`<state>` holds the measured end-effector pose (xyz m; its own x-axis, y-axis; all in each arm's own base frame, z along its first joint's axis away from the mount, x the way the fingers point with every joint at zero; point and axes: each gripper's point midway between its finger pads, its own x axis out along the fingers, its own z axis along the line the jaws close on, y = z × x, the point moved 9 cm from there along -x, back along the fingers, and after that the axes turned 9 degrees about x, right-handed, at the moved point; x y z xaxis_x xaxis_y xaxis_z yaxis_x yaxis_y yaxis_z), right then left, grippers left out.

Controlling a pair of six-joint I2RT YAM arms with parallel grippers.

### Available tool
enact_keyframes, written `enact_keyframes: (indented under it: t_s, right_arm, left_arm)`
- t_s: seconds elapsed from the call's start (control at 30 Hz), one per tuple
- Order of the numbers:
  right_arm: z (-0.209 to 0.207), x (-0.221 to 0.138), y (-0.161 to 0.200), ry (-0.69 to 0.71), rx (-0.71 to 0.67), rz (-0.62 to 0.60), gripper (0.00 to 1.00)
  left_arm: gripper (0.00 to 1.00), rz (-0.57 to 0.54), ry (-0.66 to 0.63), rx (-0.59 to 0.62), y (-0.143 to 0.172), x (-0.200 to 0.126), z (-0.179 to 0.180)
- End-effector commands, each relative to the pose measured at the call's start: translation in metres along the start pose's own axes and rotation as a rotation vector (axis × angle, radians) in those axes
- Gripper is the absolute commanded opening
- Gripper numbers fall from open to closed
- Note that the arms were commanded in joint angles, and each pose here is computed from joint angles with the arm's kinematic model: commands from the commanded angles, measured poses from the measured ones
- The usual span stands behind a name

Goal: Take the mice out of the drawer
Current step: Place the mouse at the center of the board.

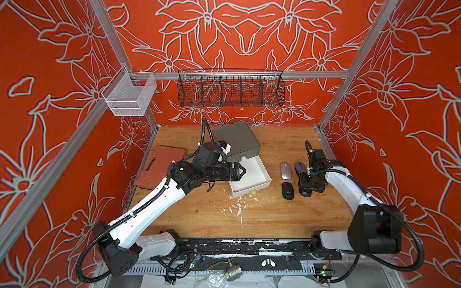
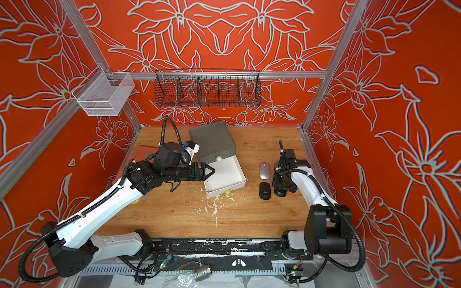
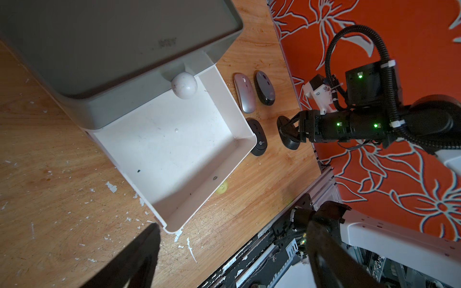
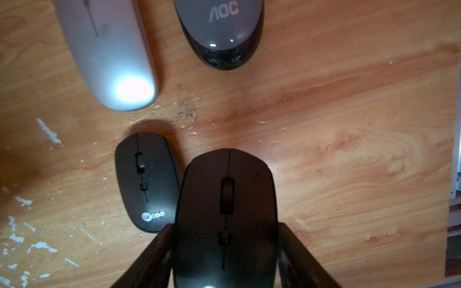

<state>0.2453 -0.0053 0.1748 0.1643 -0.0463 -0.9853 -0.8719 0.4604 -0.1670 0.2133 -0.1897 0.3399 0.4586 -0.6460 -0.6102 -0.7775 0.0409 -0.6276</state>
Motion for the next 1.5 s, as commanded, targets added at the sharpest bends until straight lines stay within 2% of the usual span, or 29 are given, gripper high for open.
enact_keyframes:
  t_s: [0.0, 0.2, 0.4, 0.5, 0.63, 0.8, 1.03, 1.17, 1.23, 1.47]
  right_arm:
    - [-0.002, 0.005, -0.004, 0.025, -0.007, 0.048, 0.66]
    - [-0.006, 0.018, -0.014, 0.055, 0.008, 0.097, 0.66]
    - [-0.007, -0.002, -0.021, 0.069, 0.036, 0.051, 0.66]
    - [-0.001, -0.018, -0.022, -0.024, 0.053, 0.021, 0.66]
    - [0.014, -0.043, -0.018, -0.204, 0.082, -0.032, 0.64]
    - [0.031, -0.066, 0.001, -0.309, 0.06, -0.078, 0.63]
    - [0.054, -0.066, 0.042, -0.382, 0.003, -0.067, 0.61]
    - [0.061, -0.058, 0.063, -0.422, -0.002, -0.064, 0.6]
    - [0.065, -0.055, 0.071, -0.454, -0.015, -0.074, 0.58]
    - [0.074, -0.04, 0.092, -0.484, -0.046, -0.079, 0.57]
  left_arm:
    - [0.89, -0.038, 0.021, 0.032, -0.003, -0.013, -0.006]
    - [0.9, -0.063, 0.026, 0.041, -0.003, -0.019, -0.007]
    - [0.9, -0.079, 0.016, 0.044, -0.004, -0.023, -0.007]
    - [0.9, -0.09, -0.006, 0.068, -0.006, -0.026, -0.007]
    - [0.91, -0.129, -0.104, 0.103, -0.011, -0.034, -0.001]
    - [0.93, -0.149, -0.257, 0.088, -0.021, -0.046, 0.014]
    - [0.95, -0.197, -0.29, -0.021, -0.042, -0.057, 0.042]
    - [0.95, -0.174, -0.313, -0.051, -0.051, -0.048, 0.052]
    - [0.97, -0.16, -0.339, -0.108, -0.055, -0.042, 0.063]
    - [0.97, -0.123, -0.32, -0.174, -0.07, -0.015, 0.086]
